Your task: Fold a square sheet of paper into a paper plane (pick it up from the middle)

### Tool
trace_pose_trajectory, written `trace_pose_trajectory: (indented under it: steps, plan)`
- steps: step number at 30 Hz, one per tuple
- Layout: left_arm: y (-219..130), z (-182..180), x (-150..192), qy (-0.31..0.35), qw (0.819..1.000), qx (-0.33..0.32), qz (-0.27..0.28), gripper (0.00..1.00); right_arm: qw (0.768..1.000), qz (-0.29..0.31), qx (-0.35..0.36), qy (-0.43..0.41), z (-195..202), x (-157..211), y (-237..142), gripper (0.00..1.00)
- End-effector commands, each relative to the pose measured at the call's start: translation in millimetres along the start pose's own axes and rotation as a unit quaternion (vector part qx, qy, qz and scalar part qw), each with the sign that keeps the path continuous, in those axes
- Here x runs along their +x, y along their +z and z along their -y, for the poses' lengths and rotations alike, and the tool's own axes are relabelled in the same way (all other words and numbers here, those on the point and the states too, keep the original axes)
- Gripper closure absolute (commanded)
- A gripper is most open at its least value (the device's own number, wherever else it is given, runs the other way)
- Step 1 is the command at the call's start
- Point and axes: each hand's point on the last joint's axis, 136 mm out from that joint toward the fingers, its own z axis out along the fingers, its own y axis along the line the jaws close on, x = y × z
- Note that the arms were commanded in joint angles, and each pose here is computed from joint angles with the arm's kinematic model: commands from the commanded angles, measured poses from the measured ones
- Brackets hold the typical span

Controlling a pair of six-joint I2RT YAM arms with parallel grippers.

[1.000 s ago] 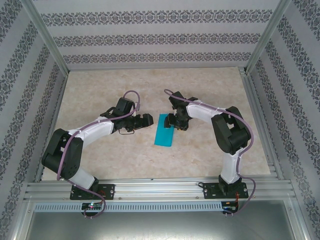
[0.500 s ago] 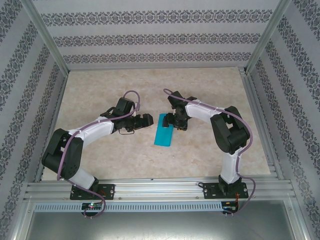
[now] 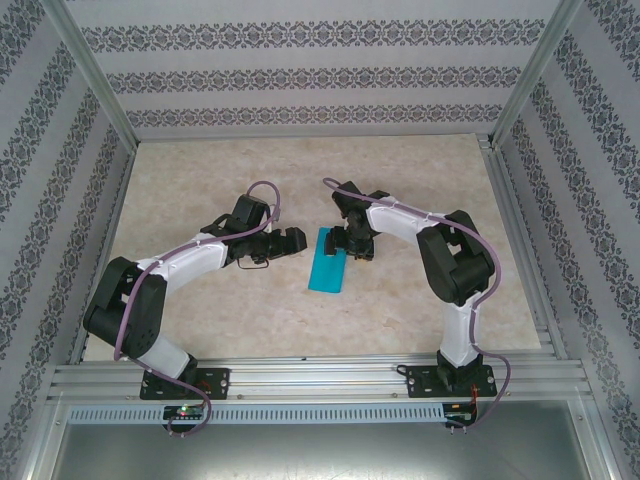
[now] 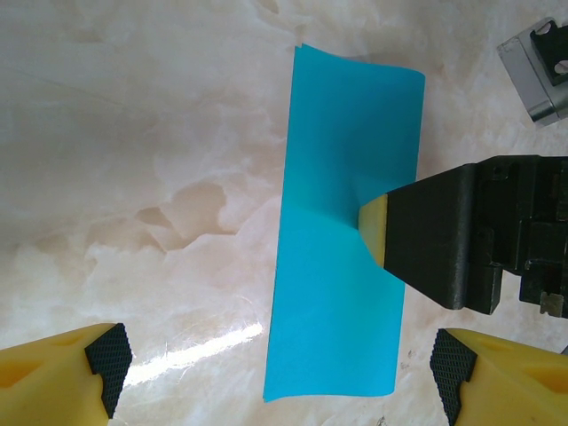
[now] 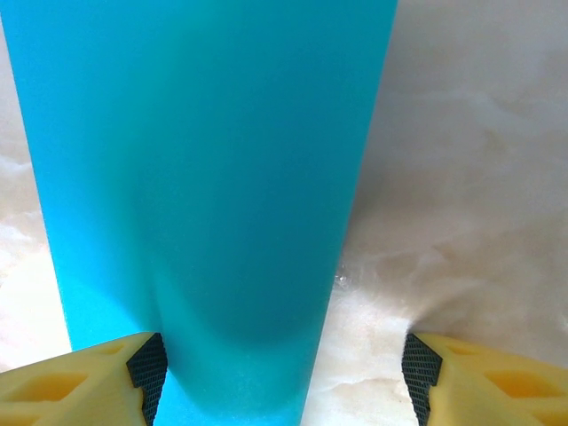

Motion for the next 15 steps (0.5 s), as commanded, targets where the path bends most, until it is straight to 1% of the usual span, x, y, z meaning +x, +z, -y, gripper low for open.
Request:
trace_pose_trajectory:
  steps: [1, 10, 15]
  plan:
    - [4.0, 3.5, 3.8, 0.013, 1.000, -0.001, -0.011, 0.10, 0.999, -0.018, 0.030, -0.021, 8.7, 5.7, 14.2, 0.26]
    - [4.1, 4.9, 3.0, 0.013, 1.000, 0.001, -0.012, 0.10, 0.999, -0.020, 0.035, -0.013, 9.9, 3.9, 16.9, 0.25]
    - [4.5, 3.9, 3.9, 0.011, 1.000, 0.000, -0.013, 0.10, 0.999, -0.020, 0.034, 0.014, 15.4, 3.1, 21.3, 0.25]
